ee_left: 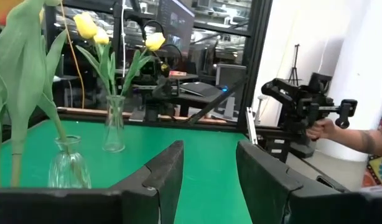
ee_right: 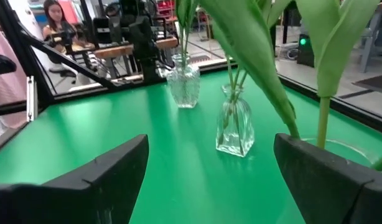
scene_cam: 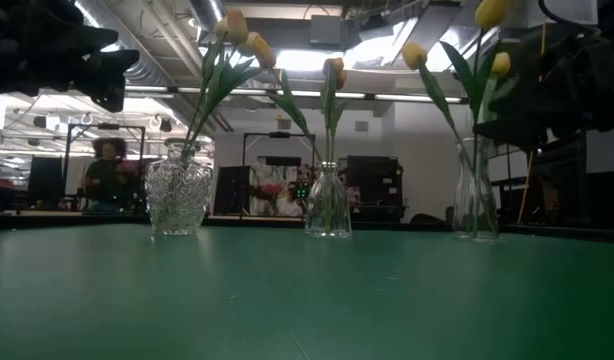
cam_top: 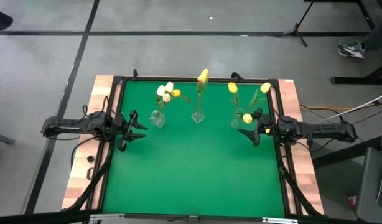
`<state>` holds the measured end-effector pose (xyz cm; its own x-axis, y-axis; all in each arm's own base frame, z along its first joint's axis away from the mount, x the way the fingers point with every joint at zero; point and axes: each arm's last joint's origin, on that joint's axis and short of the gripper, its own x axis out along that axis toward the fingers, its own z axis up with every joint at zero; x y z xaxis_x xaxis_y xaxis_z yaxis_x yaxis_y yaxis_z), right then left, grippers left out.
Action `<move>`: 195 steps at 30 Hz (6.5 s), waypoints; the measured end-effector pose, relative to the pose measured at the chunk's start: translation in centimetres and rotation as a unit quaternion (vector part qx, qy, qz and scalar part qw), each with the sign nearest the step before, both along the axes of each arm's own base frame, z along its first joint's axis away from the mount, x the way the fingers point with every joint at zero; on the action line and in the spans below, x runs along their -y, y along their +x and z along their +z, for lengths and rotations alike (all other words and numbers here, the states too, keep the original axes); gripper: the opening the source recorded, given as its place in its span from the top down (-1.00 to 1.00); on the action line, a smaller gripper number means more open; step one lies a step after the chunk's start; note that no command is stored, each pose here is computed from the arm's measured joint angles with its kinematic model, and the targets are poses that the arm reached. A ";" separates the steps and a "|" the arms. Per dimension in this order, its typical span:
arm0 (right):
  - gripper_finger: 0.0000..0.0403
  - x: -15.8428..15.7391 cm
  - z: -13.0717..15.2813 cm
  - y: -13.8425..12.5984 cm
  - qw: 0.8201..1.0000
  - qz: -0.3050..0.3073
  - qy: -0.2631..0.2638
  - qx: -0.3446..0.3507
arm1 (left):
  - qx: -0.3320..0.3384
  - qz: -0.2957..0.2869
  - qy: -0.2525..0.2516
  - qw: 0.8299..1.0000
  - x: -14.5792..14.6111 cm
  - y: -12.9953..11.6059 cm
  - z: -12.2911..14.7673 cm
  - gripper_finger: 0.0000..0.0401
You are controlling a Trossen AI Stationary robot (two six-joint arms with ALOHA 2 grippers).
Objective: Sort flowers into vase by color
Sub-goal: Return to Home Position
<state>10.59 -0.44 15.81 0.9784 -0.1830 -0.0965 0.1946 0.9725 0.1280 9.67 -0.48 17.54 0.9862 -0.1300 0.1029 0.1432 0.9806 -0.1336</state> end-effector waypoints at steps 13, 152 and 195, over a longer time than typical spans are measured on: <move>-0.72 0.0 -0.1 0.1 0.995 -0.012 0.103 0.016 | -0.021 -0.001 -0.004 1.000 0.0 0.0 -0.4 0.28; 0.89 -0.5 0.8 0.1 0.995 0.088 0.048 0.028 | 0.050 0.012 -0.003 0.999 -0.1 -0.1 1.0 0.28; 0.89 -0.5 0.8 0.1 0.995 0.087 0.047 0.028 | 0.050 0.012 -0.003 0.999 -0.1 -0.1 1.0 0.28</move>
<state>10.73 0.09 16.65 0.9988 -0.0022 -0.0490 0.0133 0.9738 0.2268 9.54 -0.41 18.49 0.9738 -0.1058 0.2013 0.1327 0.9832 -0.1251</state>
